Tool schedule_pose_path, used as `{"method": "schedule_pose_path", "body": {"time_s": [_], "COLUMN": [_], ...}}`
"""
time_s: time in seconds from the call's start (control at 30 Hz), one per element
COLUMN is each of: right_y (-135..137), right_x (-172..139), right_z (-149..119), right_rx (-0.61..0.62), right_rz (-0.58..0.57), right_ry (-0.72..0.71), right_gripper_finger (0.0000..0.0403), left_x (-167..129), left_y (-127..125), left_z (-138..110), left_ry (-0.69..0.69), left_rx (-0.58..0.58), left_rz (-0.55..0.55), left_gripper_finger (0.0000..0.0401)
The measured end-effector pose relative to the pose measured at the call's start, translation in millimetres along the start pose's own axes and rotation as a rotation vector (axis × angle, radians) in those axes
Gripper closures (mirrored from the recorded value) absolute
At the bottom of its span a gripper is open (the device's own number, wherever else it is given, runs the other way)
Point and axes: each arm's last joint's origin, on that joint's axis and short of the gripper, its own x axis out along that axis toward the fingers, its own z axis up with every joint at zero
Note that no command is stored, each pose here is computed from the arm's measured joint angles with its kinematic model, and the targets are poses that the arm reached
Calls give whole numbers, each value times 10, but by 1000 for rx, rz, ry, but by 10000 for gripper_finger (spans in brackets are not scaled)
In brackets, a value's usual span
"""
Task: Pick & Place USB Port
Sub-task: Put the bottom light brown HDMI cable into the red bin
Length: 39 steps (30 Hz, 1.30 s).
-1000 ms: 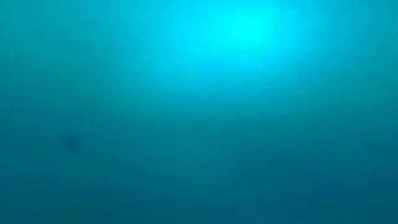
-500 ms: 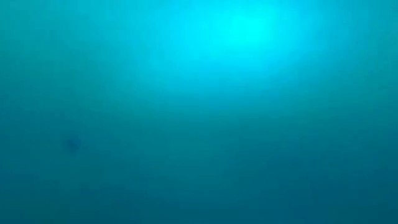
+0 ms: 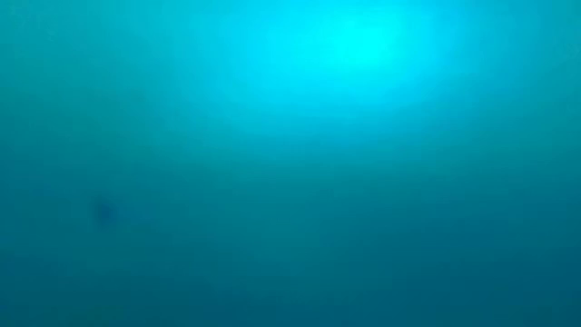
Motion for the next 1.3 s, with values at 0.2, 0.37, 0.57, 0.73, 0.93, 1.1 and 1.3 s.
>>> {"method": "schedule_pose_path", "body": {"time_s": [0.2,0.37,0.57,0.73,0.93,1.1,1.3], "right_y": [8,9,7,23,65,93,124], "right_x": [-3,-3,-3,-13,-39,-56,-77], "right_z": [2,2,1,-7,-26,-33,-50], "right_rx": [-3,-4,-5,-7,-9,11,20], "right_rz": [5,6,5,11,28,39,51], "right_ry": [-4,-3,-3,1,4,2,7], "right_gripper_finger": [348,348,348,348,348,348,348], "left_x": [-533,-1037,-1433,-1378,-984,-759,-674], "left_y": [-7,8,-308,-890,-1591,-2032,-2304], "left_z": [-38,-153,-521,-958,-1077,-912,-687], "left_ry": [-81,-137,-130,-156,-169,-149,-142], "left_rx": [-12,-23,28,77,77,90,173], "left_rz": [-61,-147,-349,-434,-321,-308,-225], "left_gripper_finger": [388,388,389,389,389,389,389]}}
